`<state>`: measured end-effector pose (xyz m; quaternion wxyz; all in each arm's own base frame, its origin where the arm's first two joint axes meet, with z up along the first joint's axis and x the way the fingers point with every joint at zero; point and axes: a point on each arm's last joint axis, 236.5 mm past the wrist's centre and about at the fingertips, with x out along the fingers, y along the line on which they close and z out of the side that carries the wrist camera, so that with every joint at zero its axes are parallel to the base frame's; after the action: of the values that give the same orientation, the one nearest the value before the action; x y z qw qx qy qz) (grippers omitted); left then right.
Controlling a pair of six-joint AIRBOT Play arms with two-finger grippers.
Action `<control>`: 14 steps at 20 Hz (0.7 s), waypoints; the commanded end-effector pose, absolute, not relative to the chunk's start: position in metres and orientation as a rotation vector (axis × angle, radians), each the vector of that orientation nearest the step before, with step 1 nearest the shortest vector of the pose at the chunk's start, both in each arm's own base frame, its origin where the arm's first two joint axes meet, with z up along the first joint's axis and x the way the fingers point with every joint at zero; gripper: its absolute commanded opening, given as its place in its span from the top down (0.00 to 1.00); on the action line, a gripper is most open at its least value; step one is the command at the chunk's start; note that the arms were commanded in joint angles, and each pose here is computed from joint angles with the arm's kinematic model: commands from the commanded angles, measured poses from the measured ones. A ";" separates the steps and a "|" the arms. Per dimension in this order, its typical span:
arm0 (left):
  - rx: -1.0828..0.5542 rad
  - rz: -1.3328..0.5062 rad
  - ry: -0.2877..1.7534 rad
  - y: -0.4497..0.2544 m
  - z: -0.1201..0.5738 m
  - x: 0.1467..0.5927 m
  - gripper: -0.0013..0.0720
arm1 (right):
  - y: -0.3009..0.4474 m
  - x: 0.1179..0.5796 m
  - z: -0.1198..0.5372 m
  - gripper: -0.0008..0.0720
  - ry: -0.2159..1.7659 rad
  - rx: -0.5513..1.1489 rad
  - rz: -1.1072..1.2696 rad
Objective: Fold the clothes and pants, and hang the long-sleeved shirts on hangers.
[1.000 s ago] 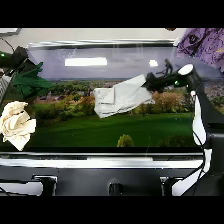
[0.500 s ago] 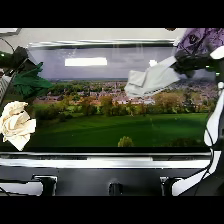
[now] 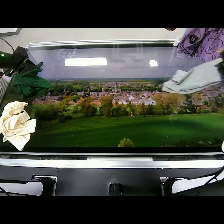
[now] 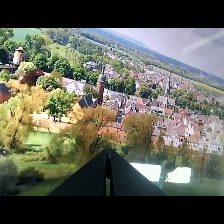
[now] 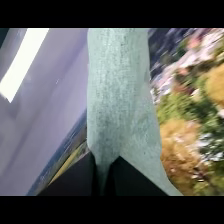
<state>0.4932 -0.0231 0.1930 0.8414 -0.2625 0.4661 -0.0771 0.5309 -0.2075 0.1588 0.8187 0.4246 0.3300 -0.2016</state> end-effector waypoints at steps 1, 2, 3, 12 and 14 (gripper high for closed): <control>-0.555 -0.162 0.989 -0.023 0.192 0.492 0.96 | -0.252 0.495 0.172 0.95 0.663 0.915 -0.594; -0.554 -0.163 0.995 -0.023 0.192 0.491 0.96 | -0.257 0.485 0.174 0.95 0.665 0.929 -0.623; -0.554 -0.163 0.999 -0.023 0.191 0.490 0.96 | -0.262 0.476 0.176 0.95 0.664 0.948 -0.650; -0.550 -0.168 1.030 -0.025 0.188 0.484 0.96 | -0.275 0.380 0.133 0.95 0.989 0.894 -0.838; -0.550 -0.168 1.031 -0.025 0.188 0.484 0.96 | -0.276 0.358 0.116 0.95 1.064 0.869 -0.901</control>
<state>0.4847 -0.0251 0.1880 0.8317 -0.2593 0.4845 -0.0793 0.3977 -0.2746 0.1388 0.7215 0.4168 0.4160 -0.3642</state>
